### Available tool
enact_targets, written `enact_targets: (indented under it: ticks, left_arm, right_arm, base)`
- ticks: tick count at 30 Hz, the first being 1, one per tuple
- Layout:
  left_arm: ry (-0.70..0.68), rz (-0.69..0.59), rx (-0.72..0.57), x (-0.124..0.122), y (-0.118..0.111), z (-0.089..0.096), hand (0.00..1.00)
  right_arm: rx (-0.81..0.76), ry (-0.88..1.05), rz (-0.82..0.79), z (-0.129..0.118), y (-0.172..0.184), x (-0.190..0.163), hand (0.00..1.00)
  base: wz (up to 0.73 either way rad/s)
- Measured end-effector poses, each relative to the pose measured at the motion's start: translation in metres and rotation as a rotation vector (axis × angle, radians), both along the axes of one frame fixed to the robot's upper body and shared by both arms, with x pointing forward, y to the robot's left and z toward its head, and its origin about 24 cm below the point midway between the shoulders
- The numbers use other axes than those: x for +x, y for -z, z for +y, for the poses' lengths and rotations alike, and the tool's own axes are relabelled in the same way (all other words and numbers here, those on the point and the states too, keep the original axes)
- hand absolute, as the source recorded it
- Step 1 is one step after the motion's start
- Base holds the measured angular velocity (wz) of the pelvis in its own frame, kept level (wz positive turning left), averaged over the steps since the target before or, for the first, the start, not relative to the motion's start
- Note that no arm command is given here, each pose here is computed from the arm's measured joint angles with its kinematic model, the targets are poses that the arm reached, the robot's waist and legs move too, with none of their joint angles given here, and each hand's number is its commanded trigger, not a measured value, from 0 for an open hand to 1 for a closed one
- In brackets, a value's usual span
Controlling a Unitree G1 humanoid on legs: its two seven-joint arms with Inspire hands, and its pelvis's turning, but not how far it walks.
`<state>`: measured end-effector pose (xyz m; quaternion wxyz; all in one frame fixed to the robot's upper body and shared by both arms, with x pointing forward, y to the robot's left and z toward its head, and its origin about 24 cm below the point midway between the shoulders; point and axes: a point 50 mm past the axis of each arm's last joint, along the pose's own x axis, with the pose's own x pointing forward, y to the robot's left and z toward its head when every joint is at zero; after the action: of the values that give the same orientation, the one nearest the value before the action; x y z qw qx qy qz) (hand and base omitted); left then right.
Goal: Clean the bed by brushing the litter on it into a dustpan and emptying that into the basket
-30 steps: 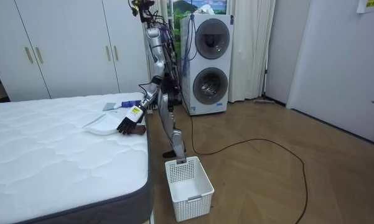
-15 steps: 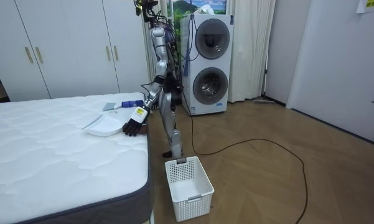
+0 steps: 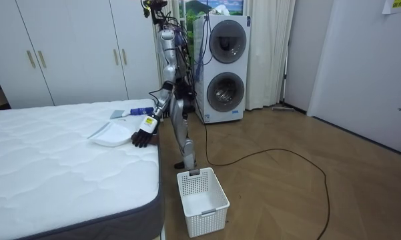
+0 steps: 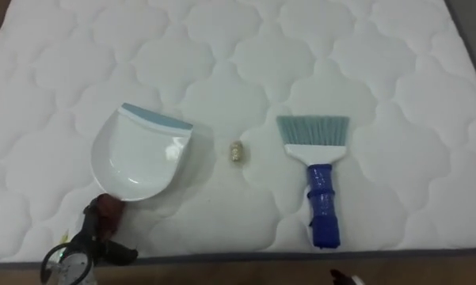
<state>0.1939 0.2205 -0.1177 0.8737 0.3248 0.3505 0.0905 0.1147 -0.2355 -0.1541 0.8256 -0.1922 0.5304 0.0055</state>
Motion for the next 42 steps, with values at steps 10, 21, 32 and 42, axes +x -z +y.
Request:
enact_targets:
  ticks: [10,21,32,42]
  left_arm:
    - [-0.039,-0.016,-0.005,0.006,-0.002,0.001,1.0]
    - [-0.106,0.012,-0.003,0.007,-0.004,0.015,1.0]
    - [-0.125,0.054,-0.06,0.0,0.004,0.008,1.0]
    - [-0.126,0.056,-0.074,0.0,0.004,0.008,1.0]
  right_arm:
    - [-0.019,0.003,-0.005,0.0,0.0,0.0,0.0]
    - [-0.021,-0.005,-0.007,0.001,0.0,0.001,0.0]
    - [-0.018,0.0,-0.015,0.002,-0.001,0.004,0.0]
    - [-0.016,0.023,-0.017,0.001,0.0,0.003,0.0]
  base:
    - [0.0]
    - [-0.01]
    - [-0.02]
    - [-0.01]
